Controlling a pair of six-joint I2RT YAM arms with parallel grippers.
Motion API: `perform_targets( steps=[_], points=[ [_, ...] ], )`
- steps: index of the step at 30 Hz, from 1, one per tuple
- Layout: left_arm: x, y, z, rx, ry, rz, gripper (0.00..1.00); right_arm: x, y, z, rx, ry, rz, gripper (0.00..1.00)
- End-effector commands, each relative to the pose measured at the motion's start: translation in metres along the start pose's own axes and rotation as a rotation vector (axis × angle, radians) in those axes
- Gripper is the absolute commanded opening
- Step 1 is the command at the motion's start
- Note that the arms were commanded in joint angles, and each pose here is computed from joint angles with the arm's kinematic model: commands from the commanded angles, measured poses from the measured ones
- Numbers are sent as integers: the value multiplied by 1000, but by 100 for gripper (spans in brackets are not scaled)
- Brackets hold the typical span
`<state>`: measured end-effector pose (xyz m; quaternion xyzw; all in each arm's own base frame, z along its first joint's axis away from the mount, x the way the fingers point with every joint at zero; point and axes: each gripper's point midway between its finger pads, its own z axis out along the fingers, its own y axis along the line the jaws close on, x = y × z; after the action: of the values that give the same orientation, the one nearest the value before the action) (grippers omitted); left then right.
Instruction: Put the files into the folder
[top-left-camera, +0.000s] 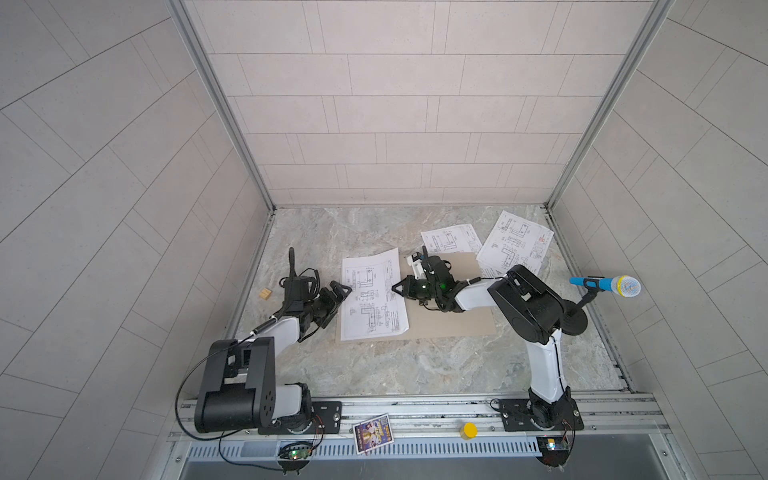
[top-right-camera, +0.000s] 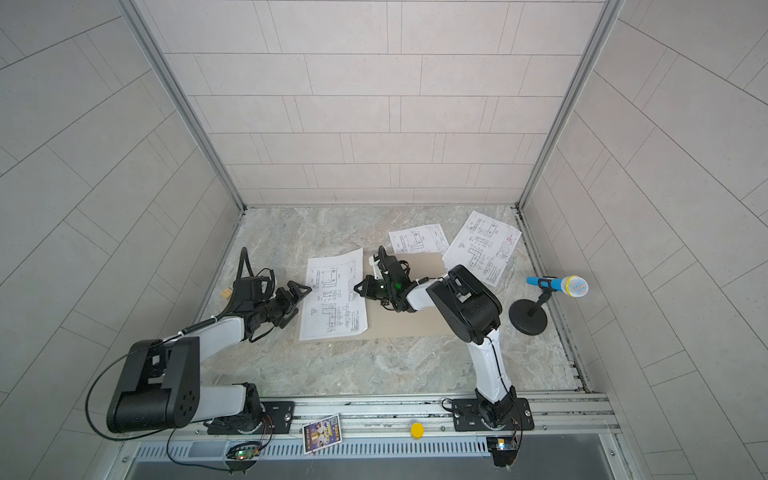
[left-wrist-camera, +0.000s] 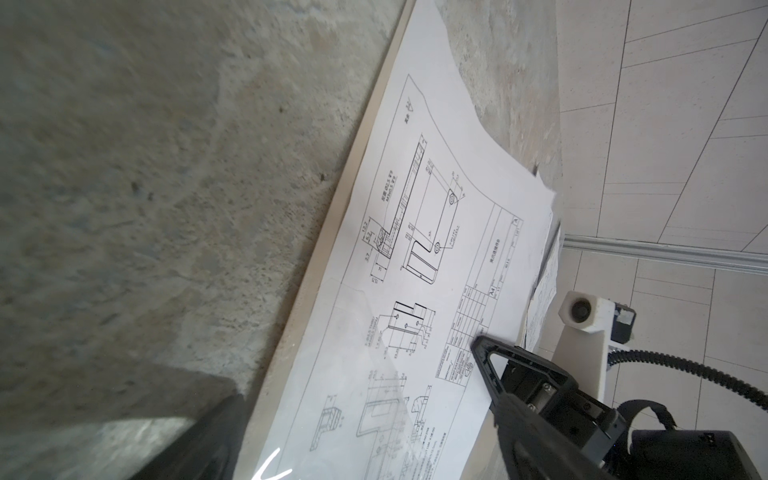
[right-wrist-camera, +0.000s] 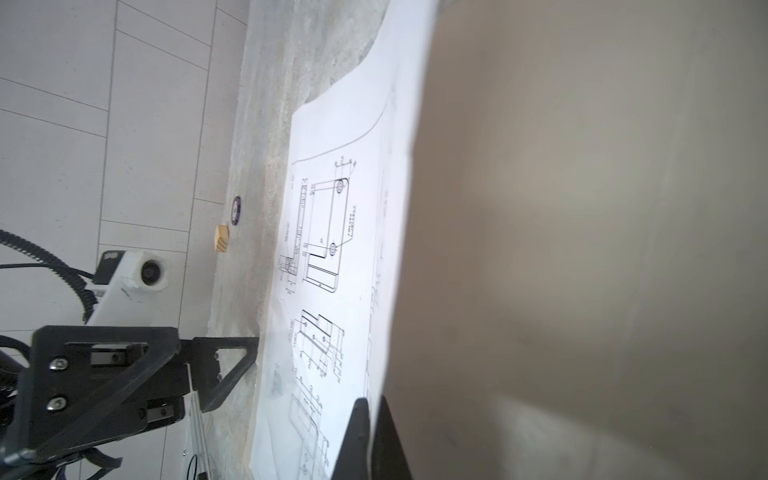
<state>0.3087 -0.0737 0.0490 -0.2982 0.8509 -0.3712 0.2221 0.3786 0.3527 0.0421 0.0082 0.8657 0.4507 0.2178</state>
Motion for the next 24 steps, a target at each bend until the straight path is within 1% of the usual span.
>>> perform_targets(
  steps=[1,16,24],
  points=[
    [9,10,1,-18,24,-20,100,1,0,-7,41,-3,-1,0],
    [9,10,2,-9,28,-26,100,8,8,1,20,19,4,0],
    [9,9,2,-6,26,-26,100,10,8,1,31,23,6,0]
  ],
)
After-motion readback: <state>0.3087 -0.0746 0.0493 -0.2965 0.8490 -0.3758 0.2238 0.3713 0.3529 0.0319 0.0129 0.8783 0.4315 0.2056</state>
